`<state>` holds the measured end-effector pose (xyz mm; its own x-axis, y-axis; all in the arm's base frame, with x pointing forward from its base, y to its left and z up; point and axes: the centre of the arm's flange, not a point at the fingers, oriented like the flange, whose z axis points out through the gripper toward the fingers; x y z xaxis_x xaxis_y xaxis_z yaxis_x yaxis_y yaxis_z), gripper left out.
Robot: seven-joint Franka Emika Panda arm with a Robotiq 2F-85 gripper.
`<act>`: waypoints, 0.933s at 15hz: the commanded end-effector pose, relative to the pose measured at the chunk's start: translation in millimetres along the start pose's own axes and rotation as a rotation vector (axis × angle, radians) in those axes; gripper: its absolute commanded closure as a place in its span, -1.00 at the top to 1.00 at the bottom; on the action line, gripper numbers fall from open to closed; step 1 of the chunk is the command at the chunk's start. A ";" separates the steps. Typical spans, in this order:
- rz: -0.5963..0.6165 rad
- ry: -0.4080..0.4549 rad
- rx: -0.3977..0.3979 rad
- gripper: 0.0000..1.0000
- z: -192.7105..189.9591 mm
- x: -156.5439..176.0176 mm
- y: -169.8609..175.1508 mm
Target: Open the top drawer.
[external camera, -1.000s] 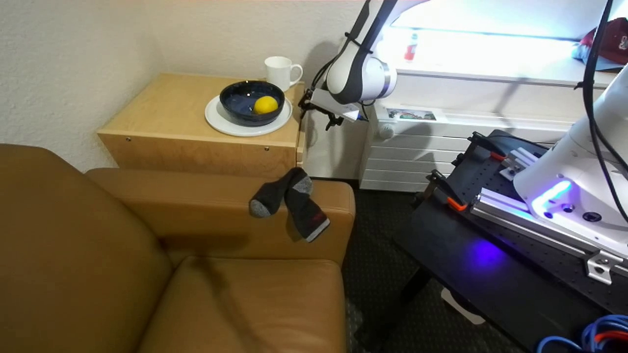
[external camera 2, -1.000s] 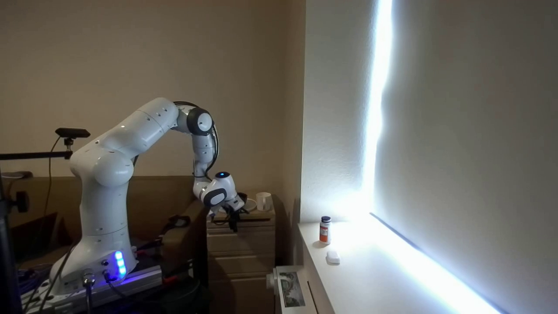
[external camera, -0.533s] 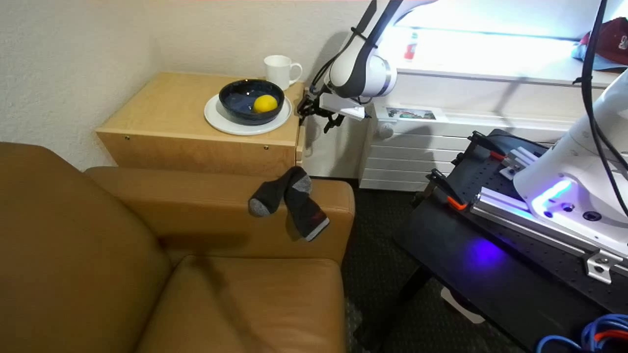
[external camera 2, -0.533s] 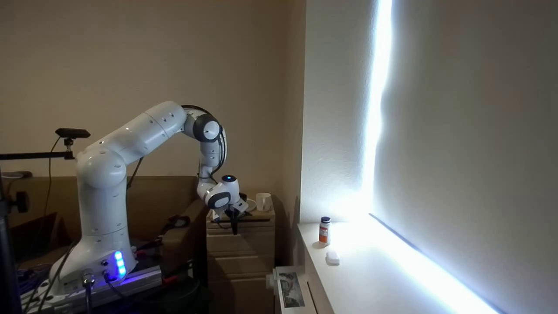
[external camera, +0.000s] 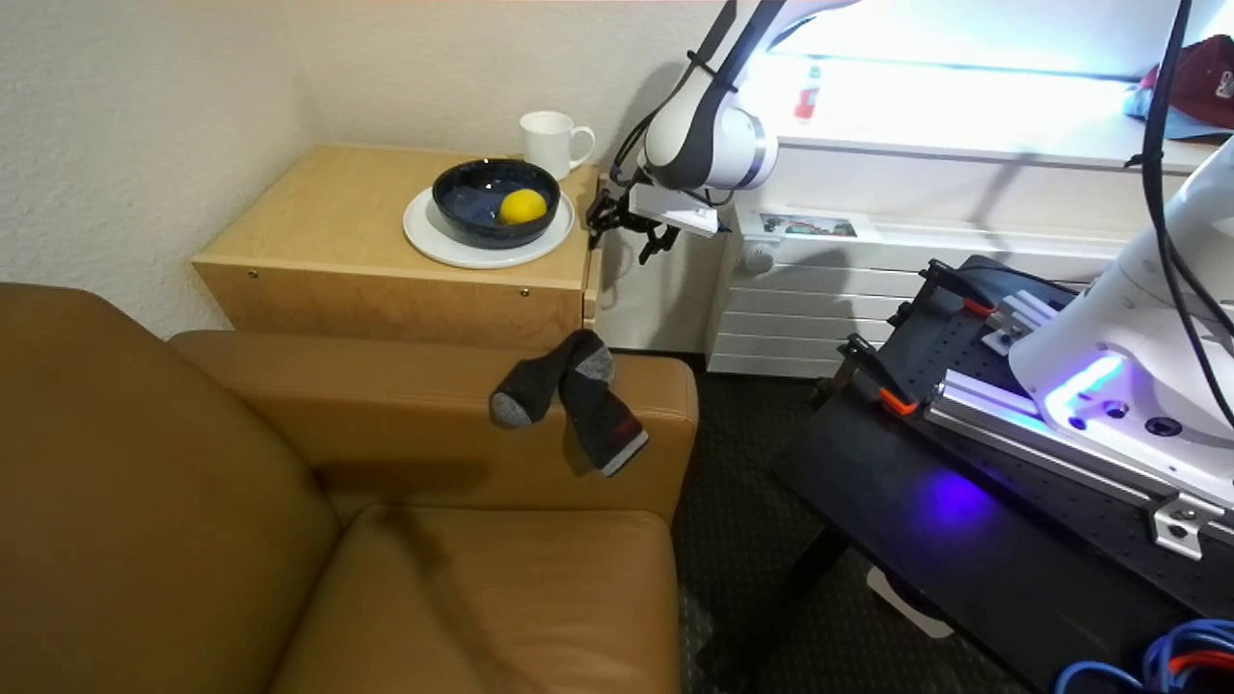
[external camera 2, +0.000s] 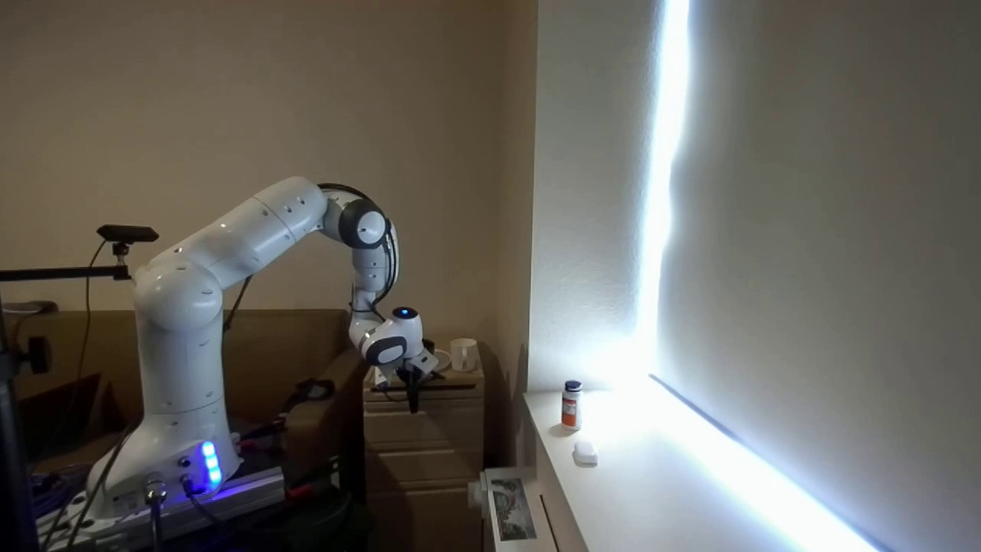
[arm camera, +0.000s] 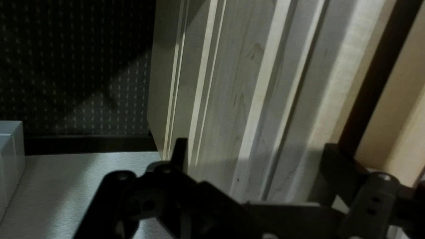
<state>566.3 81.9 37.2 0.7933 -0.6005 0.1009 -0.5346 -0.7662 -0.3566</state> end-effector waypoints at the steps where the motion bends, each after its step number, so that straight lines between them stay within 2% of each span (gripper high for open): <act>1: 0.071 -0.059 -0.140 1.00 22.1 -9.9 35.5; 5: 0.142 -0.033 -0.205 1.00 15.1 -27.0 64.6; 10: 0.231 0.009 -0.287 1.00 -22.1 -44.7 109.1; 14: 0.303 0.004 -0.383 1.00 -46.2 -72.2 156.2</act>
<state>470.1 16.7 57.4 0.6216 -0.7783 0.0887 -0.7673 -0.6278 -0.1313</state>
